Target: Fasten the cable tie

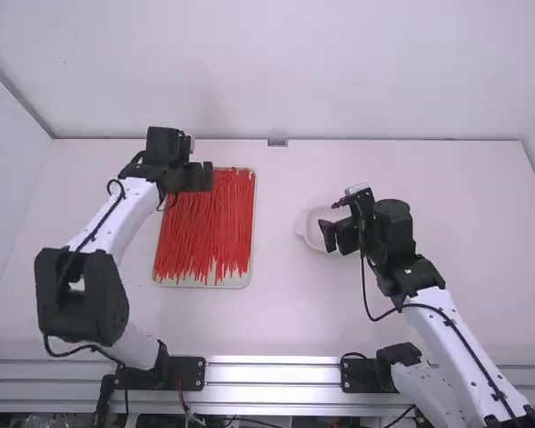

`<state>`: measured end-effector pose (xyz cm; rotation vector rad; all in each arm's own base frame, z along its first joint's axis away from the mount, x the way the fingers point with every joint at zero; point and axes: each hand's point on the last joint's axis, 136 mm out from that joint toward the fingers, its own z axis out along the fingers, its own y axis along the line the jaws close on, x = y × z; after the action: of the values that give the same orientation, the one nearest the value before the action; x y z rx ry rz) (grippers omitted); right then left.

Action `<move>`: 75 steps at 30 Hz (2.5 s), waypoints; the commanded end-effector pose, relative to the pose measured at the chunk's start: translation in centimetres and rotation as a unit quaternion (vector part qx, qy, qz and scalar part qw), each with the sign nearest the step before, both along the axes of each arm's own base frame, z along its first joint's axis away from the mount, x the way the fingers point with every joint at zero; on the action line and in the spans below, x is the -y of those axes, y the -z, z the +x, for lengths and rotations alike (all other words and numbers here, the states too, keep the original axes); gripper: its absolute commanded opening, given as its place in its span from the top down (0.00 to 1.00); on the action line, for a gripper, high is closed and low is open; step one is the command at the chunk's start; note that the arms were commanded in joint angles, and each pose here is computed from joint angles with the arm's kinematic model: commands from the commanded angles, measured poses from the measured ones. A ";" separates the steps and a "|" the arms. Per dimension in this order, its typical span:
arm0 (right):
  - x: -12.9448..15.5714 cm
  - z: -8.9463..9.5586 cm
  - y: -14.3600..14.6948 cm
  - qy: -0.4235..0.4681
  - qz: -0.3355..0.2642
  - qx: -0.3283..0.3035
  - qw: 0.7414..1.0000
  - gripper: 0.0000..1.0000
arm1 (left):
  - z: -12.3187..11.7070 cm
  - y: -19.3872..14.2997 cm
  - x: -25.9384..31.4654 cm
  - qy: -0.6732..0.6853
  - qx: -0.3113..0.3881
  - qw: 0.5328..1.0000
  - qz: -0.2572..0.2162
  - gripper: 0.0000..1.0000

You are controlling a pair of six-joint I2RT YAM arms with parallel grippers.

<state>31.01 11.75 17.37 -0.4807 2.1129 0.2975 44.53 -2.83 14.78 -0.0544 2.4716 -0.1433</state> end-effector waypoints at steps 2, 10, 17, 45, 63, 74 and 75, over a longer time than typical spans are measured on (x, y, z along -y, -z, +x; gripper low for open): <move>-0.4 0.6 -1.7 -0.004 0.009 0.018 1.000 0.01 | 1.6 0.5 0.3 0.010 0.000 1.000 0.009 0.01; -1.6 0.3 -2.2 -0.035 0.030 0.021 0.999 0.01 | 3.7 2.6 0.4 0.001 0.009 1.000 0.001 0.01; -2.2 0.1 -2.6 -0.047 0.044 0.022 0.998 0.02 | 5.1 5.1 0.5 0.001 0.007 1.000 0.002 0.05; -6.2 4.2 0.4 -0.139 0.153 -0.004 0.978 0.02 | 8.1 8.2 -0.2 -0.021 0.042 0.999 0.014 0.34; -6.3 3.9 0.6 -0.145 0.148 -0.006 0.978 0.02 | 8.3 12.4 -0.2 -0.036 0.033 0.999 0.002 0.33; -6.5 3.7 0.8 -0.147 0.148 -0.012 0.978 0.01 | 8.2 15.5 -0.3 -0.049 0.018 0.999 -0.005 0.37; -6.4 3.7 0.8 -0.147 0.148 -0.012 0.978 0.01 | 8.2 15.5 -0.3 -0.048 0.019 0.999 -0.005 0.37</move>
<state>34.12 17.70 14.92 -0.5939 2.0161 0.7750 53.45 -2.20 0.68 -0.1528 2.3880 -0.1093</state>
